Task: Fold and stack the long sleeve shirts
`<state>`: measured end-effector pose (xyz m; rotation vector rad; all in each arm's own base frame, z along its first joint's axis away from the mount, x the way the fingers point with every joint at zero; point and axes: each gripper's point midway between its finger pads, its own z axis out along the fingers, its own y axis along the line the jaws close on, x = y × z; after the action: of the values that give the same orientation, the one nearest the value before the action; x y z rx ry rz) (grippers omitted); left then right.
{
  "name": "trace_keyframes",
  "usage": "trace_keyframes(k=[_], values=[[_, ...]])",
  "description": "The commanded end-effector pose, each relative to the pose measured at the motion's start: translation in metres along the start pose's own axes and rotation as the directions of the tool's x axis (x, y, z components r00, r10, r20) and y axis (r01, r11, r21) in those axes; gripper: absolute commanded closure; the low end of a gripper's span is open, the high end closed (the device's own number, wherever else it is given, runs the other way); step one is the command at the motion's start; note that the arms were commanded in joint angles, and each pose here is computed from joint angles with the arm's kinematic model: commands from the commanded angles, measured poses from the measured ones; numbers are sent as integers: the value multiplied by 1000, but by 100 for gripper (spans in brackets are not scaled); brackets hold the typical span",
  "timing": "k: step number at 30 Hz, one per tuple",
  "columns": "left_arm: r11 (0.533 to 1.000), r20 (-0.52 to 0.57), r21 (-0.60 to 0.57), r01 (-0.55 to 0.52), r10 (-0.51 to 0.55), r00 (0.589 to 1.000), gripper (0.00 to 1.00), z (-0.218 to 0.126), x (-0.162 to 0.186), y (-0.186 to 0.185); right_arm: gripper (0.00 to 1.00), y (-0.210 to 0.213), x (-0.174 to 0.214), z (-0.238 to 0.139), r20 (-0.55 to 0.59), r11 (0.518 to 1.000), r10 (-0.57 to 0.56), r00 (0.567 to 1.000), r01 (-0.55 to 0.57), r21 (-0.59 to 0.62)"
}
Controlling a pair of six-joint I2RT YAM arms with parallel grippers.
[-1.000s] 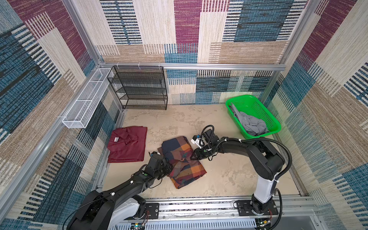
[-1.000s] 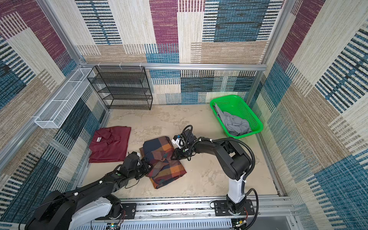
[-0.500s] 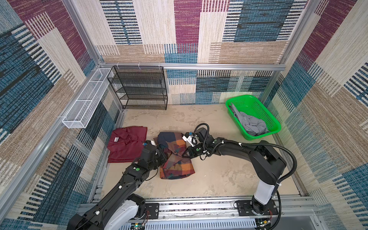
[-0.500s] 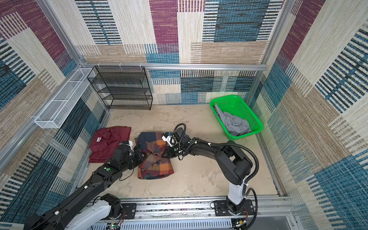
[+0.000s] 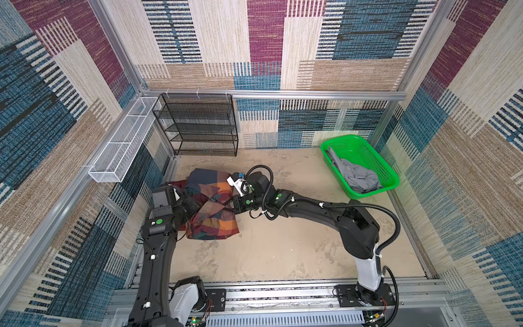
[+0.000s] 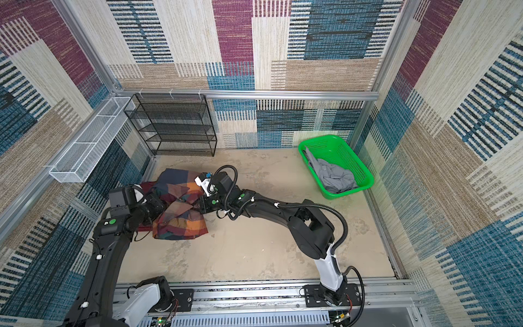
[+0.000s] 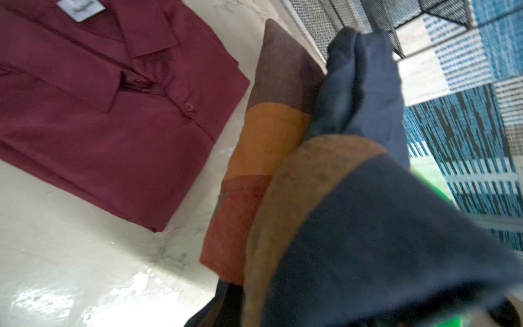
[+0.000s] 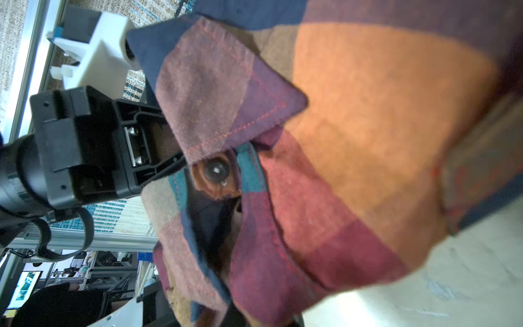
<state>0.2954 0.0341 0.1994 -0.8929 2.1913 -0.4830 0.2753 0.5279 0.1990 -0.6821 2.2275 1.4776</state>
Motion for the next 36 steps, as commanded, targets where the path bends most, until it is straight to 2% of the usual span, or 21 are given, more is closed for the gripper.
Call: trace_keyframes(k=[1, 4, 6, 12, 16, 23, 27, 29, 32, 36], values=[[1000, 13, 1, 21, -21, 1000, 100, -2, -18, 8, 100, 19, -19, 23, 46, 998, -1, 999, 4, -69], [995, 57, -94, 8, -3, 998, 100, -3, -40, 23, 100, 21, -23, 60, 16, 994, -9, 1000, 11, -107], [989, 43, -145, -9, 16, 999, 100, 4, -48, 31, 100, 20, -24, 85, -16, 993, -5, 1000, 3, -122], [964, 1, -264, -31, 32, 999, 100, 35, -65, 56, 100, 19, -41, 126, 29, 988, -29, 999, 33, -154], [946, -12, -323, -37, 35, 999, 100, 47, -80, 65, 100, 12, -46, 132, 76, 988, -8, 997, 19, -153], [881, -70, -469, -60, 31, 997, 100, 75, -100, 96, 100, 4, -57, 134, 155, 989, 7, 988, 16, -146], [890, -35, -451, -69, 60, 998, 100, 82, -118, 89, 100, -4, -61, 141, 180, 988, 9, 984, 19, -154], [874, -22, -481, -75, 73, 997, 100, 80, -126, 92, 100, -9, -63, 144, 186, 986, 20, 982, 12, -167], [882, -49, -463, -89, 75, 996, 100, 92, -130, 89, 100, -19, -65, 146, 197, 987, 30, 980, 1, -158], [860, -84, -499, -105, 73, 994, 100, 107, -132, 101, 100, -27, -71, 145, 235, 988, 12, 972, 24, -150]])
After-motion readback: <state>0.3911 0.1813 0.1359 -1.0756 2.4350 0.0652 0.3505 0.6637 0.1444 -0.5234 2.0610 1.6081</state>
